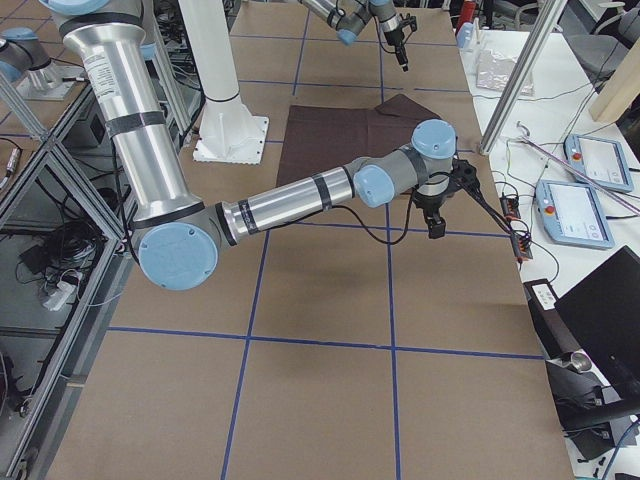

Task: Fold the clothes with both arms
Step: 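Withdraw the right gripper while moving the left gripper toward the other sleeve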

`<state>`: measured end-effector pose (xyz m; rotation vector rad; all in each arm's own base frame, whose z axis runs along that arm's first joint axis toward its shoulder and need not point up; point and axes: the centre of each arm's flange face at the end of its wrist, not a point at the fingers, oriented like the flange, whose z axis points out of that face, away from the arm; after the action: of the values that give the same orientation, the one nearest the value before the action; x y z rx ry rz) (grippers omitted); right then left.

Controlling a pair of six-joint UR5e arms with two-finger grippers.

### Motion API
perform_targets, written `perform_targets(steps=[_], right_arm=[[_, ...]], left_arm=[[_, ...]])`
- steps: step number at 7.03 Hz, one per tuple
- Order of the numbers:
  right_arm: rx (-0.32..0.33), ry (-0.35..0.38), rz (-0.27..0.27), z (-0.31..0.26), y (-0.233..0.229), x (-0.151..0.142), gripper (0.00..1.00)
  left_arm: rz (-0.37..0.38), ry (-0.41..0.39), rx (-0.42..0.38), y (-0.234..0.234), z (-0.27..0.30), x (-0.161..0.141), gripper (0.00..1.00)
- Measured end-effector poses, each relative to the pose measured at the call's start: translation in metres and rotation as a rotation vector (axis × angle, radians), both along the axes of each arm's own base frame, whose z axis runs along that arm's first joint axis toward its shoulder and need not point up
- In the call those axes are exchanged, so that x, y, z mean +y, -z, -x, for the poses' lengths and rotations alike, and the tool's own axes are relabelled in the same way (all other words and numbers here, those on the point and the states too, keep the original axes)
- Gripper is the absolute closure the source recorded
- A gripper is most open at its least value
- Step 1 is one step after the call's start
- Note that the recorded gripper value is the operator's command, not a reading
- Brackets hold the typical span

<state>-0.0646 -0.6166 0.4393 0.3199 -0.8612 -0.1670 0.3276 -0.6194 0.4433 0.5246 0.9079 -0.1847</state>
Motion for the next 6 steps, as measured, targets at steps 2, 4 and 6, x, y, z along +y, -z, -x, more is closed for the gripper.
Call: perform_targets(steps=[2,4,6], right_arm=[[0.000,-0.001,0.002,0.000,-0.001,0.000,0.00],[0.001,-0.002,0.004,0.000,-0.002,0.001,0.00],[0.004,-0.001,0.006,0.000,-0.004,0.000,0.00]], left_arm=[[0.030,0.029,0.009,-0.006,-0.037,0.007,0.33],[0.055,0.034,0.010,-0.005,-0.066,0.006,0.33],[0.051,0.043,-0.004,-0.001,-0.092,0.006,0.36]])
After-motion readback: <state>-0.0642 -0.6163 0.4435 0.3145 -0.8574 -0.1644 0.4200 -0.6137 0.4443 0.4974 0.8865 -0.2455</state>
